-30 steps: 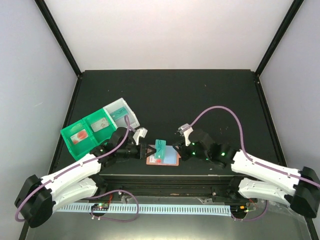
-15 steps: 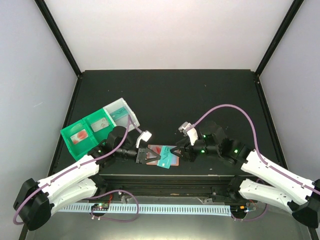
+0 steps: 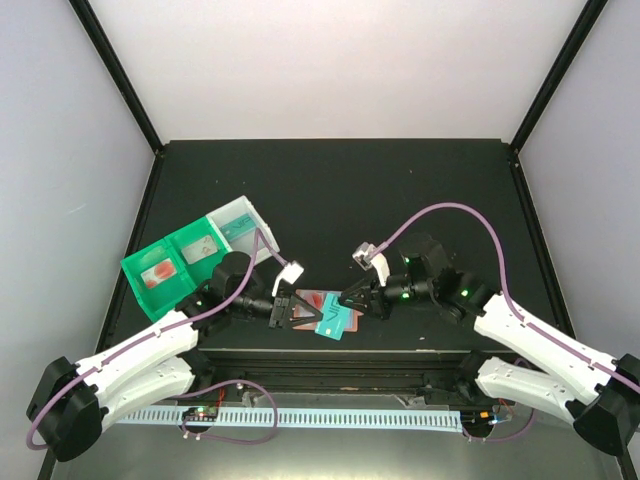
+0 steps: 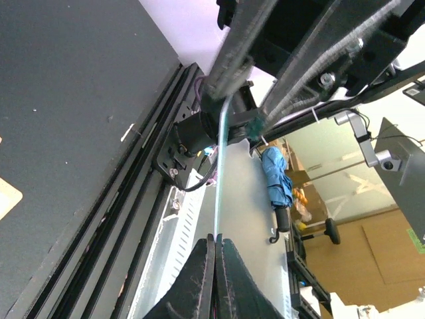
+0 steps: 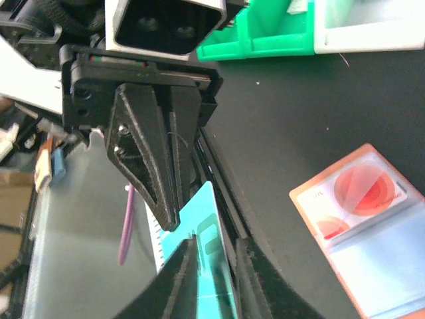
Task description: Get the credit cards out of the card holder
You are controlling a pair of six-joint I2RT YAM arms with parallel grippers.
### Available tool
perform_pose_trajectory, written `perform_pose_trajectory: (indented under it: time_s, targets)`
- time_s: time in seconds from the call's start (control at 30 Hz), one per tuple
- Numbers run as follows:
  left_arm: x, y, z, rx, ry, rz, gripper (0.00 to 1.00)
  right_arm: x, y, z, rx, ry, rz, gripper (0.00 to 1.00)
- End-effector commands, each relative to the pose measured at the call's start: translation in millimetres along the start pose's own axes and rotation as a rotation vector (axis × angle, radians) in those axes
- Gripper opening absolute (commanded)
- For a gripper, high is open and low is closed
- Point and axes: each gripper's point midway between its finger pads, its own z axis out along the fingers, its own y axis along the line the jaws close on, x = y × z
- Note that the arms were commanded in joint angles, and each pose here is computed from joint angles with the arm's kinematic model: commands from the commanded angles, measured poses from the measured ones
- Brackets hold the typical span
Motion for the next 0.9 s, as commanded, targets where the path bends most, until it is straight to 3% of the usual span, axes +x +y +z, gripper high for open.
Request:
perform_pose_trajectory:
  time_s: [0.0, 0.07, 0.2, 0.37, 0.5, 0.63, 0.87]
  targets:
    - [-3, -9, -1, 0.037, -0.015, 0.070, 0.02, -2, 8, 0, -0.076, -0.015, -0.009, 0.10]
    - [-4, -10, -1, 0.039, -0.019, 0.073, 0.02, 0, 7, 1, -0.092, -0.010, 0.001, 0.02]
    - [-8, -10, -2, 0.025, -0.039, 0.076, 0.03, -1, 11, 1, -0.126, -0.022, 0.013, 0.01]
    - [-24, 2, -10, -0.089, -0.152, 0.040, 0.48, -10, 8, 0, -0.113, -0.068, 0.083, 0.01]
    - [-40, -6, -25, -0.118, -0.293, 0.034, 0.68, -26, 6, -3, -0.107, -0.162, 0.142, 0.01]
    - [-51, -7, -39, -0.154, -0.399, -0.002, 0.74, -46, 1, -10, -0.086, -0.280, 0.215, 0.01]
    - [-61, -9, -53, -0.158, -0.510, -0.048, 0.77, -83, -20, -28, -0.020, -0.536, 0.370, 0.01]
